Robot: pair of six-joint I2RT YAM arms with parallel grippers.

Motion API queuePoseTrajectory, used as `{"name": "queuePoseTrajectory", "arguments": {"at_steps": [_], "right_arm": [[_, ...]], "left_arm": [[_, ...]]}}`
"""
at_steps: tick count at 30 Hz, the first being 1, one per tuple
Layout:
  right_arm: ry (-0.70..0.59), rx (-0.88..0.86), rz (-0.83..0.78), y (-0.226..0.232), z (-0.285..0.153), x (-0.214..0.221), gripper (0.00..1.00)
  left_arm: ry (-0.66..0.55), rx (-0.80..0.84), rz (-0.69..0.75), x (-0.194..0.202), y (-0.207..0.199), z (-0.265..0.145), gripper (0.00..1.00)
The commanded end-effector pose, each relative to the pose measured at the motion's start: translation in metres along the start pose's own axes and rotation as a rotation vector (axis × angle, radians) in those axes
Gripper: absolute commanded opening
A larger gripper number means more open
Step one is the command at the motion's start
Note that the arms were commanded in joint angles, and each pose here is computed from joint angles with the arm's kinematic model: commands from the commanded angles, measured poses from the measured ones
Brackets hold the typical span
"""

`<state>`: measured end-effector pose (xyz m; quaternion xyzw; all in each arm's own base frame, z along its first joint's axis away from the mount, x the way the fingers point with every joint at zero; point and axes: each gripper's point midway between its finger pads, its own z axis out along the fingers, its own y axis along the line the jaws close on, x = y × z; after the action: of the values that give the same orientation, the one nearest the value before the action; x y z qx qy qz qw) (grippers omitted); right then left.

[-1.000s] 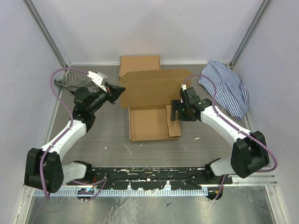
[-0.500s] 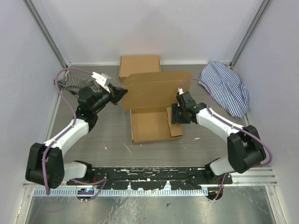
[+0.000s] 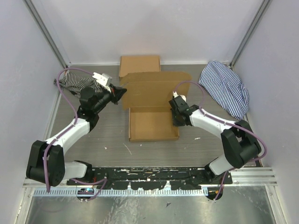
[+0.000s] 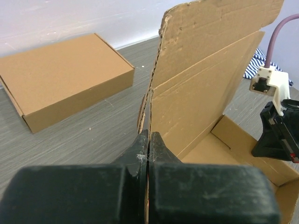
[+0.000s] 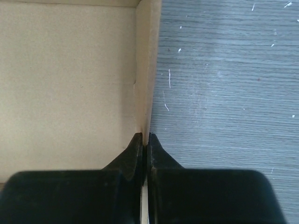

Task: Fold the paper box

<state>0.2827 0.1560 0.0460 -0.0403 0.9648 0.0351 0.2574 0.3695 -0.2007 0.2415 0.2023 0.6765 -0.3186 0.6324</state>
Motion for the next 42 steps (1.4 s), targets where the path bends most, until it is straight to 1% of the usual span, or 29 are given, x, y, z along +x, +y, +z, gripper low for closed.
{"name": "queuePoseTrajectory", "arguments": {"at_steps": [1,4,7,9,11,14,15,17,19,21,22,25,26,27,29,30,31,32,36,39,40,42], "right_arm": [[-0.009,0.071,-0.019,-0.002,0.009,0.003,0.01],[-0.021,0.193,-0.029,-0.012,0.009,0.003,0.01],[-0.060,0.355,-0.041,-0.025,0.005,-0.001,0.01],[-0.068,0.424,-0.042,-0.028,0.004,0.000,0.01],[-0.061,0.457,-0.043,-0.028,0.007,0.003,0.01],[-0.033,0.432,-0.046,-0.019,0.014,0.009,0.02],[-0.029,0.416,-0.044,-0.016,0.016,0.010,0.08],[-0.026,0.379,-0.031,-0.010,0.018,0.012,0.26],[-0.027,0.341,-0.026,-0.003,0.020,0.012,0.33],[-0.034,0.330,-0.019,0.001,0.022,0.009,0.39],[-0.038,0.326,-0.018,0.002,0.024,0.007,0.40],[-0.047,0.307,-0.015,0.008,0.029,0.004,0.39],[-0.048,0.307,-0.016,0.009,0.031,0.003,0.38],[-0.048,0.313,-0.017,0.009,0.033,0.003,0.34],[-0.042,0.343,-0.012,0.006,0.036,0.003,0.22],[-0.037,0.359,-0.013,0.004,0.036,0.004,0.11],[-0.031,0.378,-0.013,0.001,0.037,0.006,0.02],[-0.028,0.391,-0.010,-0.001,0.037,0.007,0.01],[-0.018,0.400,-0.003,-0.003,0.040,0.013,0.01],[-0.026,0.385,0.010,-0.001,0.035,0.010,0.41],[-0.035,0.373,0.016,0.001,0.031,0.008,0.50],[-0.063,0.350,0.031,0.003,0.021,-0.001,0.60]], "left_arm": [[0.022,0.006,0.021,0.003,-0.005,0.001,0.00],[0.028,0.000,0.030,0.002,-0.005,0.001,0.00],[0.053,-0.010,0.042,0.005,-0.005,0.002,0.00],[0.065,-0.015,0.049,0.007,-0.004,0.002,0.00],[0.043,-0.017,0.069,-0.005,-0.008,-0.003,0.00],[0.037,-0.023,0.083,-0.009,-0.009,-0.006,0.00],[0.033,-0.023,0.087,-0.010,-0.010,-0.007,0.00],[0.031,-0.023,0.092,-0.013,-0.012,-0.008,0.00],[0.027,-0.022,0.096,-0.014,-0.013,-0.009,0.00],[0.026,-0.025,0.098,-0.015,-0.013,-0.010,0.00],[0.025,-0.026,0.098,-0.015,-0.013,-0.010,0.00],[0.026,-0.027,0.097,-0.015,-0.013,-0.010,0.00],[0.026,-0.026,0.098,-0.015,-0.014,-0.010,0.00],[0.025,-0.028,0.098,-0.015,-0.013,-0.011,0.00],[0.025,-0.028,0.100,-0.015,-0.013,-0.011,0.00],[0.026,-0.027,0.102,-0.015,-0.014,-0.011,0.00],[0.024,-0.028,0.104,-0.016,-0.014,-0.011,0.00],[0.023,-0.029,0.105,-0.016,-0.014,-0.012,0.00],[0.024,-0.027,0.108,-0.017,-0.015,-0.012,0.00],[0.029,-0.031,0.108,-0.017,-0.015,-0.013,0.00],[0.032,-0.032,0.109,-0.016,-0.014,-0.013,0.00],[0.036,-0.035,0.108,-0.015,-0.014,-0.013,0.00]]}}
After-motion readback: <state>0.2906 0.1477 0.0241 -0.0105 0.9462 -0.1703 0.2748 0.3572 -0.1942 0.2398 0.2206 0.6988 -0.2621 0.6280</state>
